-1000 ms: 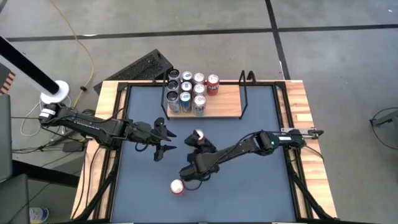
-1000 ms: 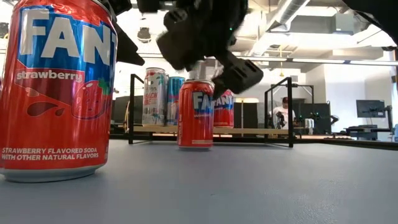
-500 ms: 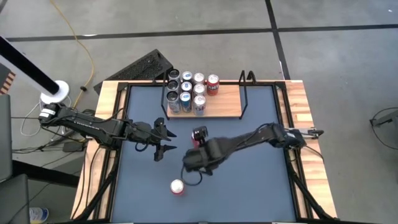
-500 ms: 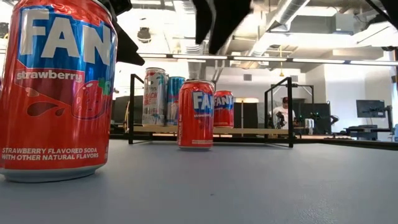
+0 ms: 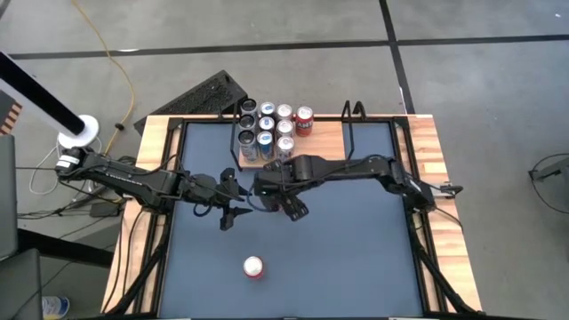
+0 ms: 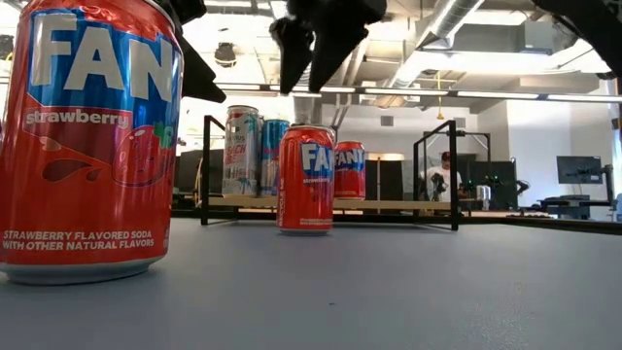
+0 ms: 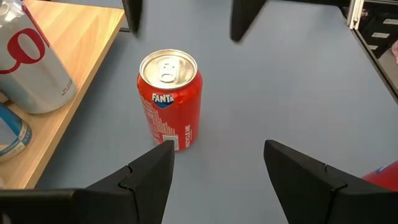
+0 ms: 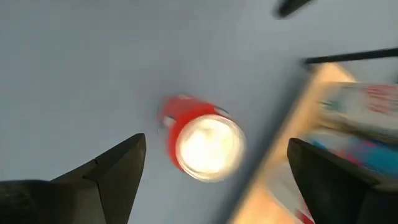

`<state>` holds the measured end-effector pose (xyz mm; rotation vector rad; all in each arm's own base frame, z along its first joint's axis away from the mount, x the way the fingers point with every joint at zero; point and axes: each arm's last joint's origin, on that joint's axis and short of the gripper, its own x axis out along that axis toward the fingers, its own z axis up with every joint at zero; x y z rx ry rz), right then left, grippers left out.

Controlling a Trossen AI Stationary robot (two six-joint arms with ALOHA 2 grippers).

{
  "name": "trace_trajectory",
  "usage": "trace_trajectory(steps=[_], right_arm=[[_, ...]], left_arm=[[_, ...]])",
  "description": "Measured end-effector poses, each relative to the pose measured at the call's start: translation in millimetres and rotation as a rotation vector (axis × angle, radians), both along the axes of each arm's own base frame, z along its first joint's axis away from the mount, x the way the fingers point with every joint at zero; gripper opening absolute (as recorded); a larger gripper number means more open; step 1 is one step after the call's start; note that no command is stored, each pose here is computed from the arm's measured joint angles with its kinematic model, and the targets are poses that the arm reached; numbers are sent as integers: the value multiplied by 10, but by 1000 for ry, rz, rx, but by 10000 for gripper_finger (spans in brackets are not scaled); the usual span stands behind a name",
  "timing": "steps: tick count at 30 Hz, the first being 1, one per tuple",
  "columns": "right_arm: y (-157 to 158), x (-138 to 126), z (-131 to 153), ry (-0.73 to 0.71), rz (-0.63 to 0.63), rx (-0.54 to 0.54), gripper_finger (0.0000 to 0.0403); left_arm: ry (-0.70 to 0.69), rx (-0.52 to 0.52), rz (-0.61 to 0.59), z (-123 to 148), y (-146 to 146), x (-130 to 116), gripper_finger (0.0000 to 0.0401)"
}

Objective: Place canned beverage on shelf
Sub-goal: Put the right red soda can aligned with the other red soda can on the shelf

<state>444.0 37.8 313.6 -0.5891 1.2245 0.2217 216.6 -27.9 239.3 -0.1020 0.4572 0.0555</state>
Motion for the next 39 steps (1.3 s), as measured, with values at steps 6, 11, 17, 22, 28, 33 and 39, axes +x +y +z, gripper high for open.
trace_trajectory(steps=[6,11,17,22,28,33,39], right_arm=[[-85,103,-250,88,59,135,374],[-199,137,-361,130,53,109,373],[-254,137,-361,139,93,1,359],[-286,114,-367,161,72,58,350],[-377,119,-384,166,52,66,350],[-459,123,-385,162,38,70,348],[-439,119,-387,166,55,125,347]], left_arm=[[0,9,-2,0,1,0,238],[1,20,-5,-1,1,1,238],[1,48,-16,0,2,1,238],[1,52,-18,1,3,1,238],[0,62,0,1,8,1,238],[0,72,-1,1,9,1,238],[1,79,-5,1,9,1,238]])
